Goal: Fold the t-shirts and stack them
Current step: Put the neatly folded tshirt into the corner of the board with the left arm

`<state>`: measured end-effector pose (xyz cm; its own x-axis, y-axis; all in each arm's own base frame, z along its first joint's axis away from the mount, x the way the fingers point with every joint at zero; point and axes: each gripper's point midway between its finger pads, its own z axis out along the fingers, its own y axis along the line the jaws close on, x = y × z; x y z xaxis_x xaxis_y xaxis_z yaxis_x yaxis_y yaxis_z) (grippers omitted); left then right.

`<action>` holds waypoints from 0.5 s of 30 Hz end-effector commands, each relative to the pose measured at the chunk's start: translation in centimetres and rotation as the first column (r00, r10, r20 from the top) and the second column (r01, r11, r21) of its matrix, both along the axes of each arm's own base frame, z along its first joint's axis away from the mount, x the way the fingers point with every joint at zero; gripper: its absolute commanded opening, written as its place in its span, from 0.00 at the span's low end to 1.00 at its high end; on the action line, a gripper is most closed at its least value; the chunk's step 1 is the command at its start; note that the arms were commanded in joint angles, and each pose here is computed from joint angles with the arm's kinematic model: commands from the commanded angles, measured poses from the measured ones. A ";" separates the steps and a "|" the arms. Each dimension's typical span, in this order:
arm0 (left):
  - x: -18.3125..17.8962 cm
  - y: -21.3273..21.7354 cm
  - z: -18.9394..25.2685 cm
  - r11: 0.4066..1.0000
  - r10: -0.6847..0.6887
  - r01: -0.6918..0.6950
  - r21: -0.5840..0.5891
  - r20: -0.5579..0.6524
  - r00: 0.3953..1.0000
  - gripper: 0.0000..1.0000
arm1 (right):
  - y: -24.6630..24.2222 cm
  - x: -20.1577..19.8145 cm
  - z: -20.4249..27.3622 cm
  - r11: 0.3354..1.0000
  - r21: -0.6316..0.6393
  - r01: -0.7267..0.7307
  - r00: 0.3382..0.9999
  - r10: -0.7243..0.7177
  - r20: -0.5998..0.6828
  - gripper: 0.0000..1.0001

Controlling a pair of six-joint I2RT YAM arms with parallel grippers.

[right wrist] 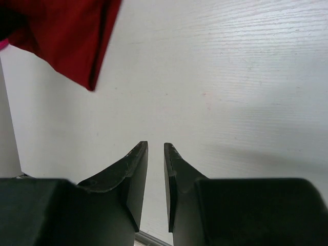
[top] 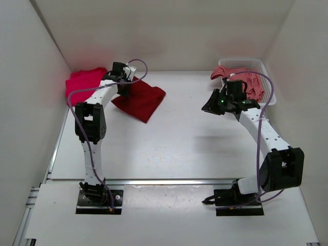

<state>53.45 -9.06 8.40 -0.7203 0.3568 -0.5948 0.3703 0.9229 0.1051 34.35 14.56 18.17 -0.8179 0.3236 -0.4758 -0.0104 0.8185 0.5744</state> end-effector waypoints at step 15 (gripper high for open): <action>5.4 17.5 17.6 0.824 0.166 -0.440 0.357 0.589 0.791 0.00 | 0.1 -1.0 1.1 0.999 -0.033 -0.022 0.999 0.023 0.043 0.17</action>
<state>59.33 4.86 15.91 -0.5943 0.5200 -0.6135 0.0556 0.7876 0.6136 33.49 14.87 17.89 -0.8289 0.2937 -0.4760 -0.0236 0.8319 0.5544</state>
